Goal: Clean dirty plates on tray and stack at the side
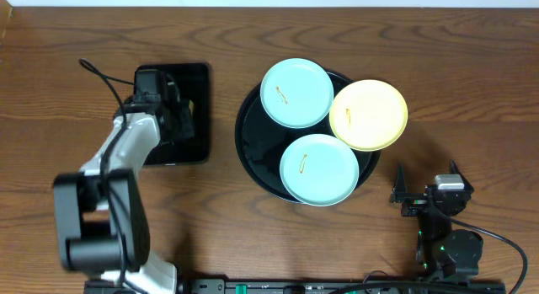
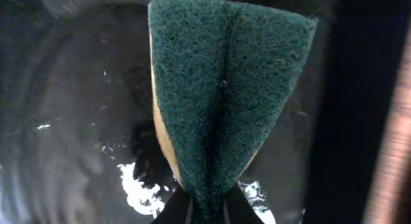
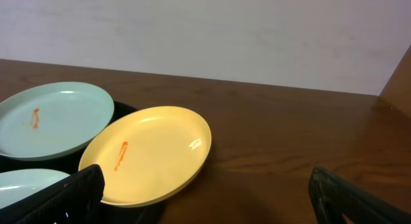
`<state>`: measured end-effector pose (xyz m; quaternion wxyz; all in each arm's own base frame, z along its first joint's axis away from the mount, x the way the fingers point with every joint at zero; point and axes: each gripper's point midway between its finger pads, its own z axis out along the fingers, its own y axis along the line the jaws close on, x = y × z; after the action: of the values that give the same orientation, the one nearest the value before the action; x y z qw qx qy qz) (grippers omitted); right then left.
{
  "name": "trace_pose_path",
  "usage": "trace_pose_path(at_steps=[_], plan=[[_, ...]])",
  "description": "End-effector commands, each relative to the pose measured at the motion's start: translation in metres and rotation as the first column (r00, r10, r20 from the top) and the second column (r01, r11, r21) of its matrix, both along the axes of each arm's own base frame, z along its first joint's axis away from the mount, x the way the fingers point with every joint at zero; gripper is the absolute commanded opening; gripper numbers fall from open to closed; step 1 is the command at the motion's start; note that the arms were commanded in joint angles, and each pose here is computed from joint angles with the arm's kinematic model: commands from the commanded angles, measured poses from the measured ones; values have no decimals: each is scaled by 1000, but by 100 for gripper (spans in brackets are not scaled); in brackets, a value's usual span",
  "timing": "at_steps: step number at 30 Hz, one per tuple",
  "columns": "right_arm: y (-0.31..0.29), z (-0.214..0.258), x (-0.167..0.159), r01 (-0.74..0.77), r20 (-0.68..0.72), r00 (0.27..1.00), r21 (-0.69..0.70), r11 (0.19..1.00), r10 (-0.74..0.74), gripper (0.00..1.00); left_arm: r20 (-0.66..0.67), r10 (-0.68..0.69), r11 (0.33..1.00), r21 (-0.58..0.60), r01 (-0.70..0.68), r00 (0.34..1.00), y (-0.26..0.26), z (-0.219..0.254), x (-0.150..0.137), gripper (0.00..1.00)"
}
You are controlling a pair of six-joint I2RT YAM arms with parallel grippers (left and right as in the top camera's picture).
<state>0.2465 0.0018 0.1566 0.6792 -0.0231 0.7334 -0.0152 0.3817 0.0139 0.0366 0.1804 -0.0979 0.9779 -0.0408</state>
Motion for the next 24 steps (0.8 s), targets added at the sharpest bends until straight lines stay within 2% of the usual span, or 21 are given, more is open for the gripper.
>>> trace_pose_path(at_steps=[1,7,8,11,13,14,18,24], plan=[[2,-2,0,-7,-6,1000,16,1000,7,99,85,12,1000,15,-13,996,4,38,7,8],[2,-2,0,-7,-6,1000,16,1000,7,99,32,23,999,39,-24,999,8,26,-6,10],[2,-2,0,-7,-6,1000,16,1000,7,99,24,25,999,43,-26,999,9,22,-8,17],[2,-2,0,-6,-6,1000,16,1000,6,99,11,33,997,63,-33,999,12,19,-11,47],[2,-2,0,-6,-6,1000,16,1000,6,99,17,33,997,63,-34,999,12,20,-10,72],[2,-2,0,-7,-6,1000,16,1000,7,99,26,33,997,63,-35,999,13,20,-8,79],[2,-2,0,-7,-6,1000,16,1000,7,99,58,33,997,64,-37,998,13,24,-1,82],[2,-2,0,-7,-6,1000,16,1000,7,99,64,33,997,64,-37,997,13,23,1,82]])
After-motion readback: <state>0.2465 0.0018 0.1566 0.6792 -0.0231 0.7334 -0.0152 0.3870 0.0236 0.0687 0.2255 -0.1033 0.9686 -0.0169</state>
